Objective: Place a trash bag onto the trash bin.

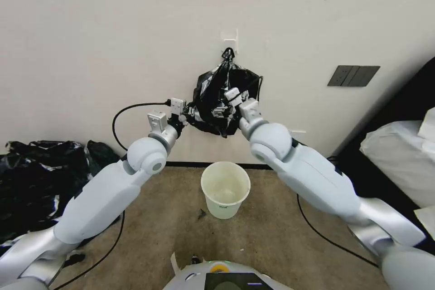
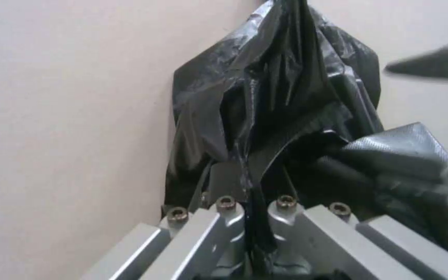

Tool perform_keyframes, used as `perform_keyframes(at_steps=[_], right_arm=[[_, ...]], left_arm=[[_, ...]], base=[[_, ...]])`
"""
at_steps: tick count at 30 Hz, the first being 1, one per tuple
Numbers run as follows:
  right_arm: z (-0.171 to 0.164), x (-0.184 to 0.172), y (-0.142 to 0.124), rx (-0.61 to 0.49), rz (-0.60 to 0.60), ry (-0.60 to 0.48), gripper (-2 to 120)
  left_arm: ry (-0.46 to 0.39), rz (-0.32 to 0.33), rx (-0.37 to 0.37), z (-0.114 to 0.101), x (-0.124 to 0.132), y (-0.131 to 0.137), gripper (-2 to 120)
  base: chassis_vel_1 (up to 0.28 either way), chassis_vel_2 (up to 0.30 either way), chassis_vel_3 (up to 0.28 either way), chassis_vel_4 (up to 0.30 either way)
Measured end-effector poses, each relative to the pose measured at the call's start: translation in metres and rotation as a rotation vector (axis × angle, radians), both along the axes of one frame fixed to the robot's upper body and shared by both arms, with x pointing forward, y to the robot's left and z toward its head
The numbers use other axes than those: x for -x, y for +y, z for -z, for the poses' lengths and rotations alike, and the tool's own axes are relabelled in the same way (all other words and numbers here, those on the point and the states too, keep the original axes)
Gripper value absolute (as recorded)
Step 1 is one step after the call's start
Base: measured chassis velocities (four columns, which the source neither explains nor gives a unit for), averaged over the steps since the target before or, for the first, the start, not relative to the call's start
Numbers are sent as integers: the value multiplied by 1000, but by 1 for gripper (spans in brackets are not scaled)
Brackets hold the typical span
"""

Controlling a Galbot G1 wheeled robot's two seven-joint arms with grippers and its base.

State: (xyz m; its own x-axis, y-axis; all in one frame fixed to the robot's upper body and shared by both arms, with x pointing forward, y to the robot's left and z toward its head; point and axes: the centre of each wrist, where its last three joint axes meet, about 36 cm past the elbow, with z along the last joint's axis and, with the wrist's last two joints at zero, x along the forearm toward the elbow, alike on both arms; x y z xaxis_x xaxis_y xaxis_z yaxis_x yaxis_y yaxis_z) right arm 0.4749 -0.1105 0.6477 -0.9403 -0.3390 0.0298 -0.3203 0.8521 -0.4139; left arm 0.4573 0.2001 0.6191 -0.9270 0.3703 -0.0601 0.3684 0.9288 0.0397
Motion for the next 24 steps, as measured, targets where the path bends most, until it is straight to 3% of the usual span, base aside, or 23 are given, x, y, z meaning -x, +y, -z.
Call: perform_keyframes(at_steps=[4,6,11,15,24], right_arm=[[13,-5,5,15,22,31,86],[19,-9,6,22,42,44,74],[24,-14,6,30,69,43,61],[32,-15,3,55,97,25,41],[37,-17,-6,57,128,16,22]], left_arm=[[-5,0,4,-2,0,0,0],[-9,0,5,-3,-1,0,0],[-13,2,9,-4,0,1,0],[-16,1,13,-5,0,2,0],[-19,1,17,-6,-2,2,0]], base=[[0,0,0,0],[0,0,0,0],[0,0,0,0],[0,0,0,0],[0,0,0,0]])
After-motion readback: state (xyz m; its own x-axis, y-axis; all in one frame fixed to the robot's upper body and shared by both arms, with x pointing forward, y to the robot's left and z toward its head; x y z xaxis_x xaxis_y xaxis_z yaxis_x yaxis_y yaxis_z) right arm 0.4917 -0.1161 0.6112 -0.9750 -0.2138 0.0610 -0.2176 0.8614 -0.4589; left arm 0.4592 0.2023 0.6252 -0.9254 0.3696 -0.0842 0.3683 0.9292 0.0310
